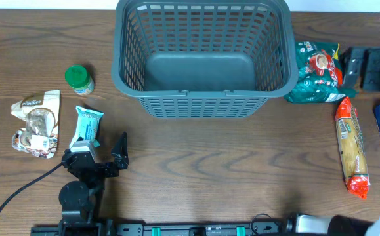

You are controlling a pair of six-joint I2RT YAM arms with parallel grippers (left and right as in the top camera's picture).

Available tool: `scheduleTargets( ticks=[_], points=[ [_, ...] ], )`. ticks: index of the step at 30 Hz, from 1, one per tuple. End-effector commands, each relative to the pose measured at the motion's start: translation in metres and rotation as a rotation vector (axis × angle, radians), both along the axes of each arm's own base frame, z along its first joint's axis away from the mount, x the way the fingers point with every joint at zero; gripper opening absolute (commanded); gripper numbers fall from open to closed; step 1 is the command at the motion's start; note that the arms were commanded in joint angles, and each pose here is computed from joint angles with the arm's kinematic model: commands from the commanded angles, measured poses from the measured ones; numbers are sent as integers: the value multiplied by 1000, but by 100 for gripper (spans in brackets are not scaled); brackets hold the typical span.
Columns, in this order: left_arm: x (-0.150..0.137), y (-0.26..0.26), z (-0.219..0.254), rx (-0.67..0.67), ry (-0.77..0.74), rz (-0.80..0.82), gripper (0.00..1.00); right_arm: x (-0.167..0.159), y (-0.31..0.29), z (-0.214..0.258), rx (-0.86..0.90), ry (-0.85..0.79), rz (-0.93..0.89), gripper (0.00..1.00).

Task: Pack container
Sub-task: 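Reach the right gripper to the green coffee bag and grasp it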

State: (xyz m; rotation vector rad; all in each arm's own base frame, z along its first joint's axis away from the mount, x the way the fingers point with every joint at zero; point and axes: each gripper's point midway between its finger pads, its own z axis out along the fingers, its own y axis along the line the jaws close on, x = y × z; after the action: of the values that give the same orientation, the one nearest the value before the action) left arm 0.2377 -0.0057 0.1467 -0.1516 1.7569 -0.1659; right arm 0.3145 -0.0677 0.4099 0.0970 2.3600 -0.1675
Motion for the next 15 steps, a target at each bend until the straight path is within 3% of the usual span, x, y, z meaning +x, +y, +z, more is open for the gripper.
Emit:
scheduleTargets(
  ticks=[1, 15],
  points=[
    [0, 1, -12, 6, 25, 2, 99, 18, 0, -11, 86, 12, 60, 99],
    [0, 1, -12, 6, 25, 2, 99, 127, -44, -98, 85, 121, 66, 99]
  ],
)
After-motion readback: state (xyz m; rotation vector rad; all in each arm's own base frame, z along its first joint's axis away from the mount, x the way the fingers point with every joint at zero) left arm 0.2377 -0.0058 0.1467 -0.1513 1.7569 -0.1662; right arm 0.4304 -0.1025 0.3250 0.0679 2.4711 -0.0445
